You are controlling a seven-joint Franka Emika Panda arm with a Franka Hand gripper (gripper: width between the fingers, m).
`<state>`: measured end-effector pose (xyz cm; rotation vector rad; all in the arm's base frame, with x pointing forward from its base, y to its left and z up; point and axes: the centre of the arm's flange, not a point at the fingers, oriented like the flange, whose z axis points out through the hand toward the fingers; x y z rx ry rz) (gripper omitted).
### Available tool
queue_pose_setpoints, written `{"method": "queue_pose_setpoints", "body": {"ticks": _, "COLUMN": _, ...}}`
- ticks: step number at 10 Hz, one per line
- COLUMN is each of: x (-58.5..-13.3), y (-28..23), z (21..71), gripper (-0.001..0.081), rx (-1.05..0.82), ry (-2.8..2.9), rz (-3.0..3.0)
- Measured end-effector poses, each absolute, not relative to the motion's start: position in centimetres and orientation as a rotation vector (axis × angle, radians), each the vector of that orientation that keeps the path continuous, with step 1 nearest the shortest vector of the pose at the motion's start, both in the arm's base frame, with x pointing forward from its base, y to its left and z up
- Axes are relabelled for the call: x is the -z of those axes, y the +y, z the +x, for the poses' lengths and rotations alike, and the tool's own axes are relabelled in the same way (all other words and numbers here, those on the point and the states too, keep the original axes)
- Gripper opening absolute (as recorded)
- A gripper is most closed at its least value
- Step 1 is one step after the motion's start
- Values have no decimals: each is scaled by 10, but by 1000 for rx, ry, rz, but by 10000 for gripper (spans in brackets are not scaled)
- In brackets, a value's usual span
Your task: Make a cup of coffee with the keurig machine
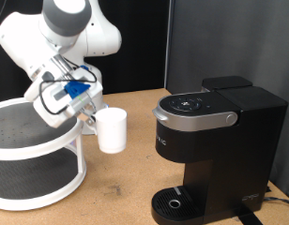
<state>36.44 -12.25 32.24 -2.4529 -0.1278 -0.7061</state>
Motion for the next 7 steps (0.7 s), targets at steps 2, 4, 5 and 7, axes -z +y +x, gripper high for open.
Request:
{"method": "queue_pose_setpoints", "body": {"ticks": 2, "x": -296, "y": -116, "z": 368, "gripper": 67, "rx": 691, "ry": -139, "rz": -2471}}
{"method": "queue_pose_setpoints", "body": {"ticks": 4, "x": -273, "y": -110, "z": 368, "gripper": 67, "rx": 673, "ry": -151, "rz": -2486}}
{"method": "queue_pose_setpoints", "body": {"ticks": 5, "x": -263, "y": -107, "z": 369, "gripper": 67, "rx": 667, "ry": -154, "rz": -2490}}
{"method": "queue_pose_setpoints", "body": {"ticks": 7, "x": -247, "y": -104, "z": 370, "gripper": 67, "rx": 653, "ry": -153, "rz": -2505}}
